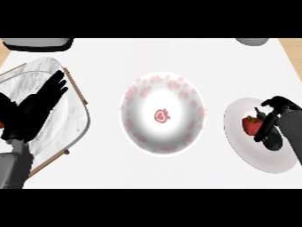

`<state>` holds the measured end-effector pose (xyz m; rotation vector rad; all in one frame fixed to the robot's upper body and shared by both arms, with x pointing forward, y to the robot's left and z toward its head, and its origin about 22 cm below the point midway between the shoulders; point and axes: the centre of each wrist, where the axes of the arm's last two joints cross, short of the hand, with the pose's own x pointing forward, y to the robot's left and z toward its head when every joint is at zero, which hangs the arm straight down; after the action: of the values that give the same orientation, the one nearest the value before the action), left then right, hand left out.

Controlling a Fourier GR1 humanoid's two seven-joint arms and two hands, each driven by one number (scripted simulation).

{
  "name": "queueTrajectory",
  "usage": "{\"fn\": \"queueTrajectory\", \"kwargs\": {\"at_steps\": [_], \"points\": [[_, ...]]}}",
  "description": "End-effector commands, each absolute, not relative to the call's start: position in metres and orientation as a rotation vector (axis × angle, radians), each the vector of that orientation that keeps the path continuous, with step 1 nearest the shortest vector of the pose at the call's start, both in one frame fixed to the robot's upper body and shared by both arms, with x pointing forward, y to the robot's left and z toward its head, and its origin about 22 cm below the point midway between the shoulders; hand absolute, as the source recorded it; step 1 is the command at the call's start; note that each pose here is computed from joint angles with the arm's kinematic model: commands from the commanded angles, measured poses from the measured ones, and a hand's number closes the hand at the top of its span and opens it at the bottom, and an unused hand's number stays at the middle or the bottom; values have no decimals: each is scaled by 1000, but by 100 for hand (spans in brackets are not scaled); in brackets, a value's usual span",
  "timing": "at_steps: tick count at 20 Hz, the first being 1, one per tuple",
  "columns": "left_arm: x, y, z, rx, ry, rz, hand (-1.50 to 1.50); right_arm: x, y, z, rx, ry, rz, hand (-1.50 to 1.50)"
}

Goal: Pick the eggplant from the plate and place it in the bowl

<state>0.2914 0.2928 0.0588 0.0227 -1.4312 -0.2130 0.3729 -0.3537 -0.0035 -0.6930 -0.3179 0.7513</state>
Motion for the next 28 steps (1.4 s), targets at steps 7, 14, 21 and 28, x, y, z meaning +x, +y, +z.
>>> {"fn": "queueTrajectory", "kwargs": {"at_steps": [7, 14, 21, 28], "points": [[290, 306, 78, 35, -1438, -226, 0, 370, -355, -10, -731, -353, 792, 150], [289, 303, 53, 25, -1431, -209, 0, 371, -359, -11, -730, -428, 795, 150], [283, 323, 54, 107, -1365, -122, 0, 315, -282, -61, -766, -798, 1036, 150], [265, 336, 46, 117, -1356, -124, 0, 275, -266, -34, -833, -1019, 1054, 150]]}}
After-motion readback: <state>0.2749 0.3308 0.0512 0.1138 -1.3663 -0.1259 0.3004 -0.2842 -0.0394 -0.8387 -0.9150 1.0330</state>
